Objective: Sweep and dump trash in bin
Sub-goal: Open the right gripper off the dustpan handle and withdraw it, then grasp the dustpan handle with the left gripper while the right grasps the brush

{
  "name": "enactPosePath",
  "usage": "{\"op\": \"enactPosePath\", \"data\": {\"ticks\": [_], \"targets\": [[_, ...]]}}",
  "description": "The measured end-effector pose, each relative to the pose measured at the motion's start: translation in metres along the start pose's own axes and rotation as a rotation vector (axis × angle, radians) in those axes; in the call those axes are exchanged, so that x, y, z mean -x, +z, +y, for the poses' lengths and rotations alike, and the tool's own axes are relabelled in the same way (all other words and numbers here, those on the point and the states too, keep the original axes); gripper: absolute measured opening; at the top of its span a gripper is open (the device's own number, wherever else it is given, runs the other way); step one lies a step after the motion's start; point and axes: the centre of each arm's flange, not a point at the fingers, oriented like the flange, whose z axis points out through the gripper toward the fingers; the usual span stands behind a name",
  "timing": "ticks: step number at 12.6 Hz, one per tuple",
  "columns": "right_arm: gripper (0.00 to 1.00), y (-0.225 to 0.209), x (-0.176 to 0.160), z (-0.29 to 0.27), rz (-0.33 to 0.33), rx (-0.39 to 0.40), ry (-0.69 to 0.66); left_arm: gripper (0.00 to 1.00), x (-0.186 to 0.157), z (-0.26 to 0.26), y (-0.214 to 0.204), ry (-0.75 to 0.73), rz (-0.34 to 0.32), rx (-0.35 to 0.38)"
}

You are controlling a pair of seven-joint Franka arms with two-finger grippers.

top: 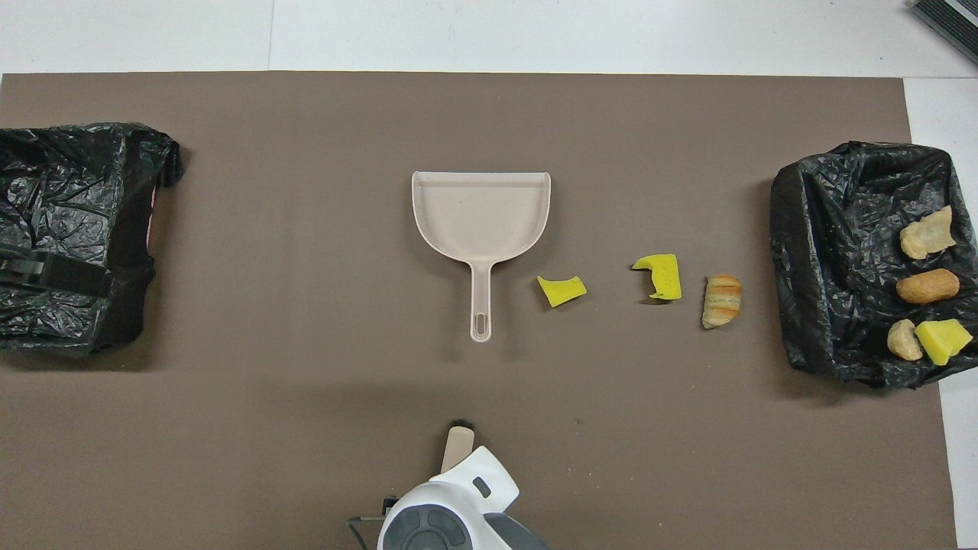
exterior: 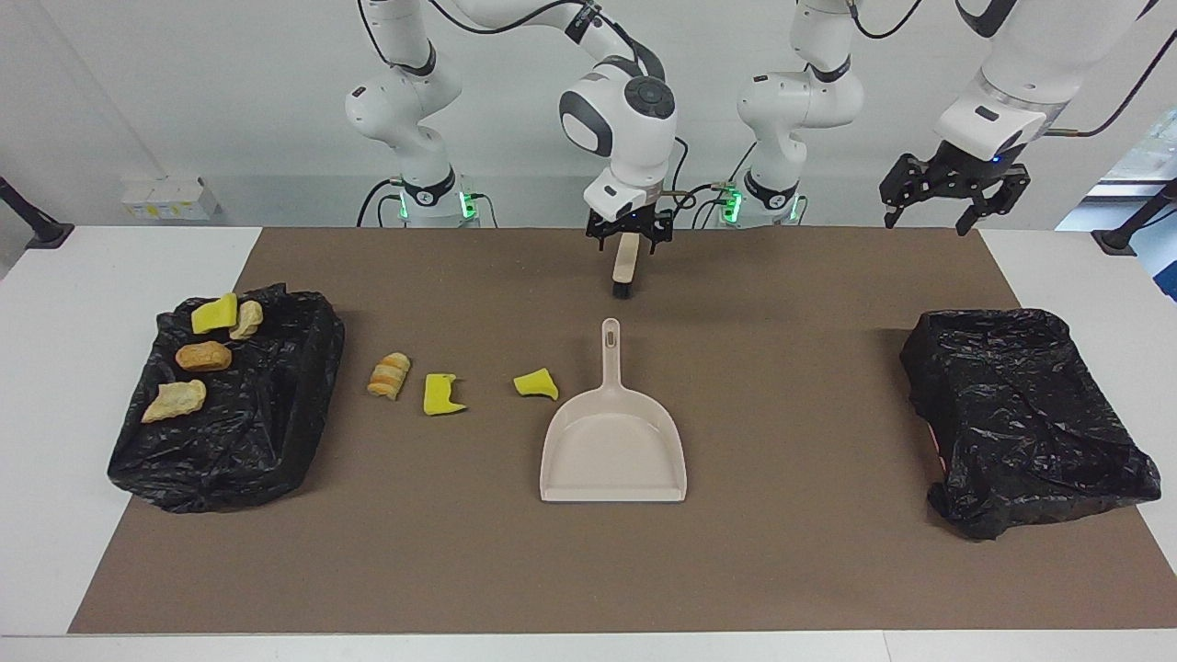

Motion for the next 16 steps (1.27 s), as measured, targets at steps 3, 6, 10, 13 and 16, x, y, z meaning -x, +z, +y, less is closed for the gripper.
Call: {"op": "enactPosePath", "data": {"ticks": [3, 6, 10, 13, 16], "targets": [[1.0, 0.03, 0.028, 0.002, -0.001, -0.015, 0.03, 1.0, -0.001, 0.009, 0.0, 0.016, 0.001, -0.001], [0.88, 0.051, 0.043, 0.009, -0.033, 0.009, 0.04, 1.0, -0.006, 0.03, 0.0, 0.046, 0.019, -0.004], [0.51, 0.053, 0.055, 0.006, -0.075, -0.009, 0.059, 1.0, -0.028, 0.096, 0.032, 0.076, 0.076, -0.002], [0.26, 0.052, 0.054, 0.006, -0.075, -0.011, 0.062, 1.0, -0.039, 0.166, 0.071, 0.088, 0.098, 0.009], [0.26, 0.045, 0.033, 0.018, -0.101, 0.017, 0.107, 1.0, -0.041, 0.227, 0.106, 0.11, 0.091, 0.018]]}}
